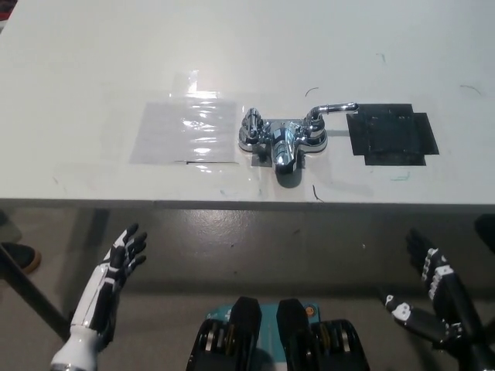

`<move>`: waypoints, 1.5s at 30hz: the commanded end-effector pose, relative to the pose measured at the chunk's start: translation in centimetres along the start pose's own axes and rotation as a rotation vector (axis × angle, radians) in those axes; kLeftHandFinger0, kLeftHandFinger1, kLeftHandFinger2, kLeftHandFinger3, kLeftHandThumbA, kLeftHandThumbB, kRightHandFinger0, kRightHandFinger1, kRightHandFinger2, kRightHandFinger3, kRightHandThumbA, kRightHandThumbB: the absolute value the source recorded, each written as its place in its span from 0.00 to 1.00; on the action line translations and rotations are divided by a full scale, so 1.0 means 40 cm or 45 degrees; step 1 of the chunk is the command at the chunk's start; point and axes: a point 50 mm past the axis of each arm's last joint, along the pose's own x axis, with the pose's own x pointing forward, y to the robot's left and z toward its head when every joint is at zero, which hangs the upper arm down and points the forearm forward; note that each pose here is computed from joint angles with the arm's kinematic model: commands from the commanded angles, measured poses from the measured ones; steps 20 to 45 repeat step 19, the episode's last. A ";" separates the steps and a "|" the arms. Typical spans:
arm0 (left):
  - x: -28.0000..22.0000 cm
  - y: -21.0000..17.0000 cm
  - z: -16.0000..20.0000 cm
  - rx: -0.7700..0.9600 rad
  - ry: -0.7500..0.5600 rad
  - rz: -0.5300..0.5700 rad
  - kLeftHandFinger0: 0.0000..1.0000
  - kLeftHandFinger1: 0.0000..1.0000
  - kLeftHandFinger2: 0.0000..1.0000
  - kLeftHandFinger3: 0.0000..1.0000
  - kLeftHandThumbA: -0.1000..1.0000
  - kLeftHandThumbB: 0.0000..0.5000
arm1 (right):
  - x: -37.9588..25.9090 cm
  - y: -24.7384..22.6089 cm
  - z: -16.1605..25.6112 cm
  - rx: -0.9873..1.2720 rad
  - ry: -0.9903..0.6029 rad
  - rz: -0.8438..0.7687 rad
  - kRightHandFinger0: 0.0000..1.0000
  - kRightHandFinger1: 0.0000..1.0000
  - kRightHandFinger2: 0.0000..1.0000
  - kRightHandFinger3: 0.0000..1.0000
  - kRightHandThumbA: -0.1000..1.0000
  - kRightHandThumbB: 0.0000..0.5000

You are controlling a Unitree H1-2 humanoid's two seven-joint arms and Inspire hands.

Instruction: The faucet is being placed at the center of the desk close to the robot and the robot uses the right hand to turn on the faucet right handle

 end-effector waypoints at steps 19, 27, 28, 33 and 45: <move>-0.013 0.021 0.032 0.043 -0.059 -0.002 1.00 1.00 1.00 1.00 0.96 0.37 | 0.014 0.021 -0.032 0.085 0.019 0.049 1.00 1.00 1.00 1.00 0.66 0.06; -0.013 0.021 0.032 0.043 -0.059 -0.002 1.00 1.00 1.00 1.00 0.96 0.37 | 0.014 0.021 -0.032 0.085 0.019 0.049 1.00 1.00 1.00 1.00 0.66 0.06; -0.013 0.021 0.032 0.043 -0.059 -0.002 1.00 1.00 1.00 1.00 0.96 0.37 | 0.014 0.021 -0.032 0.085 0.019 0.049 1.00 1.00 1.00 1.00 0.66 0.06; -0.013 0.021 0.032 0.043 -0.059 -0.002 1.00 1.00 1.00 1.00 0.96 0.37 | 0.014 0.021 -0.032 0.085 0.019 0.049 1.00 1.00 1.00 1.00 0.66 0.06; -0.013 0.021 0.032 0.043 -0.059 -0.002 1.00 1.00 1.00 1.00 0.96 0.37 | 0.014 0.021 -0.032 0.085 0.019 0.049 1.00 1.00 1.00 1.00 0.66 0.06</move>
